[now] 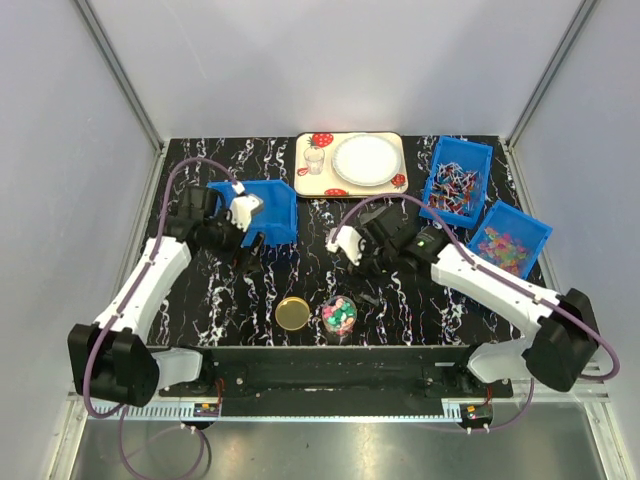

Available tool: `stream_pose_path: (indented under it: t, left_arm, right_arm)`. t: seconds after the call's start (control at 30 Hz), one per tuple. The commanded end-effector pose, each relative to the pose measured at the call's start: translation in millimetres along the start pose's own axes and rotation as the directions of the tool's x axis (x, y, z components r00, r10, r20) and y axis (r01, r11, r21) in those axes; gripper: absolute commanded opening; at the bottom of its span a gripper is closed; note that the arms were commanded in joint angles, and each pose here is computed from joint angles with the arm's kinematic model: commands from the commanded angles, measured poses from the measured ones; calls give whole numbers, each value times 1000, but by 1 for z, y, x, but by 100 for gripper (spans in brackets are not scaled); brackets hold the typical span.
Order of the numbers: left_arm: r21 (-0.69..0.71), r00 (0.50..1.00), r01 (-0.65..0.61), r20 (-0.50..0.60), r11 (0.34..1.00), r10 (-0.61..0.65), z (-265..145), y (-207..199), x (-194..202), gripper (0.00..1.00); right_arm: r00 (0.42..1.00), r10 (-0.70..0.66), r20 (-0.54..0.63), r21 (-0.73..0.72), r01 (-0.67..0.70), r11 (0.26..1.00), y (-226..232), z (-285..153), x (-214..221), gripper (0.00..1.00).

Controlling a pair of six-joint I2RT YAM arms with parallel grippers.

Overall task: Pack the candies
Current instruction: Adjust the packing bottle at the center of the board.

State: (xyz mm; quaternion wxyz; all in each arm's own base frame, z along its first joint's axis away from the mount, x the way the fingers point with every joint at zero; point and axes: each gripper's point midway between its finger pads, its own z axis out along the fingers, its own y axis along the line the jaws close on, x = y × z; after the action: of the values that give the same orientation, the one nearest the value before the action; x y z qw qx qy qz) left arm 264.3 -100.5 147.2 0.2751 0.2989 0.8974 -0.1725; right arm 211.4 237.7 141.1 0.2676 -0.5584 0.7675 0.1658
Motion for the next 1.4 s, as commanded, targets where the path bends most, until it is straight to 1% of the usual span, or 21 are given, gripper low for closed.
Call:
stream_pose_path:
  t: [0.0,0.1,0.17,0.2,0.3,0.37,0.43,0.53,0.57,0.73,0.8,0.9,1.0,1.13,1.27,1.37]
  left_arm:
    - [17,991,-124,53,992,123,5,-11,2,99]
    - [-5,992,-121,26,993,121,11,-9,16,99]
    - [-27,991,-125,33,992,126,13,-6,20,99]
    - [-21,992,-121,21,992,121,16,-7,28,99]
    - [-19,993,-114,20,993,115,18,-9,35,99]
    - [-59,993,-109,29,992,111,15,-4,33,99]
    - [-70,992,-114,38,991,116,12,-4,33,99]
    - [-80,991,-114,61,990,119,7,-6,32,99]
    - [-85,990,-114,69,990,120,5,-6,30,99]
    - [-88,992,-100,67,991,106,6,-5,29,99]
    - [-93,992,-93,73,991,100,5,-4,27,99]
    - [-95,992,-91,80,991,98,4,-5,26,99]
    - [-96,991,-91,87,991,100,3,-5,25,99]
    - [-91,991,-90,94,992,99,3,-7,24,99]
    - [-92,990,-89,98,992,98,3,-6,22,99]
    - [-91,990,-89,102,992,98,3,-7,22,99]
  right_arm:
    - [1000,4,27,-51,-3,999,18,23,-12,100]
    - [999,14,28,-82,-12,997,29,33,-15,100]
    - [999,9,34,-88,-6,996,33,38,-18,100]
    - [1000,10,28,-86,-8,996,34,41,-17,100]
    - [1000,0,7,-89,1,996,38,50,-16,100]
    - [999,-30,-20,-95,28,995,42,54,-10,100]
    - [997,-55,-45,-131,49,990,51,52,-3,100]
    - [996,-88,-5,-225,85,971,71,39,-4,100]
    - [995,-100,12,-229,100,968,73,35,-6,100]
    - [988,-152,-18,-262,142,955,89,44,3,100]
    - [984,-168,-53,-249,150,957,90,55,8,100]
    - [982,-176,-67,-142,165,976,74,70,2,100]
    - [980,-182,-76,-72,177,982,61,77,0,100]
    - [979,-187,-85,-47,183,982,57,81,1,100]
    - [976,-196,-92,-63,191,980,60,83,3,100]
    - [978,-204,-50,-94,198,976,68,65,-10,100]
